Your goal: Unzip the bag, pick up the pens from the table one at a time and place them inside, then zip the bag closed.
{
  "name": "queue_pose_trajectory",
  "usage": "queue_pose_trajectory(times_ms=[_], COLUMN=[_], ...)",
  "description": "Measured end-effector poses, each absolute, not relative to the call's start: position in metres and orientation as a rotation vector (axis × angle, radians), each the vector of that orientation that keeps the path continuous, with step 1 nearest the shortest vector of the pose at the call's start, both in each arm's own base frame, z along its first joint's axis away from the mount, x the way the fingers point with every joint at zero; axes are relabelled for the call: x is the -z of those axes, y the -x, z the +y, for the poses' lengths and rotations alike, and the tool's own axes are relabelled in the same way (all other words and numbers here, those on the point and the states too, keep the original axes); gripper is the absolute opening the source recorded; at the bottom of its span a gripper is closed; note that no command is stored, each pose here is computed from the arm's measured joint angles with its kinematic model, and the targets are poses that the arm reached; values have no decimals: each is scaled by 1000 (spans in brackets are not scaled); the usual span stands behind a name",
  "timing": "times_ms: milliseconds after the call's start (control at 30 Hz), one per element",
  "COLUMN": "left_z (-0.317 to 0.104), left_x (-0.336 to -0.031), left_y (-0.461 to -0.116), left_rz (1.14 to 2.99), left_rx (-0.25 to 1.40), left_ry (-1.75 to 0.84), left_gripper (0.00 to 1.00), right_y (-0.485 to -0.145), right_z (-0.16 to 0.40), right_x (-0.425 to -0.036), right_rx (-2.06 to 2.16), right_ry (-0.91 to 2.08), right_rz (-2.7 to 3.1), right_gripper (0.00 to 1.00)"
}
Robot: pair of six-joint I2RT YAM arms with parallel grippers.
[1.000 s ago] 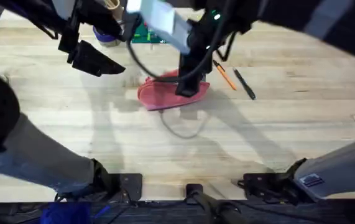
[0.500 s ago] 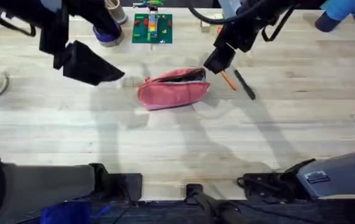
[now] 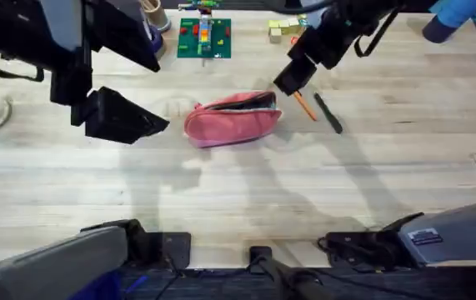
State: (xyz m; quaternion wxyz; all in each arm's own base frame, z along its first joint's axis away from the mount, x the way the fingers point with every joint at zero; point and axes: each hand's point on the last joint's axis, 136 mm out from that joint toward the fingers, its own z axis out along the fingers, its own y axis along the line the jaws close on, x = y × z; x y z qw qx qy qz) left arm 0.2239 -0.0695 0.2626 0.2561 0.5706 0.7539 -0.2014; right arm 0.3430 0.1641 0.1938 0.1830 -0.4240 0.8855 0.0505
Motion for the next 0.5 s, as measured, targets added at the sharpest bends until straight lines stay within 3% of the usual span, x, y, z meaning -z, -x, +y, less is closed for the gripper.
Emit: queue_pose_trajectory(times_ms=[500], left_z=[-69], left_x=[-263], left_y=[-224], left_rz=[2070], left_rx=[556], left_ry=[-1522], left_gripper=[995], right_y=[-340], right_z=[152], right_x=[-188], right_rx=[-175], right_ry=[1010], right_rz=[2629], right_gripper=[996])
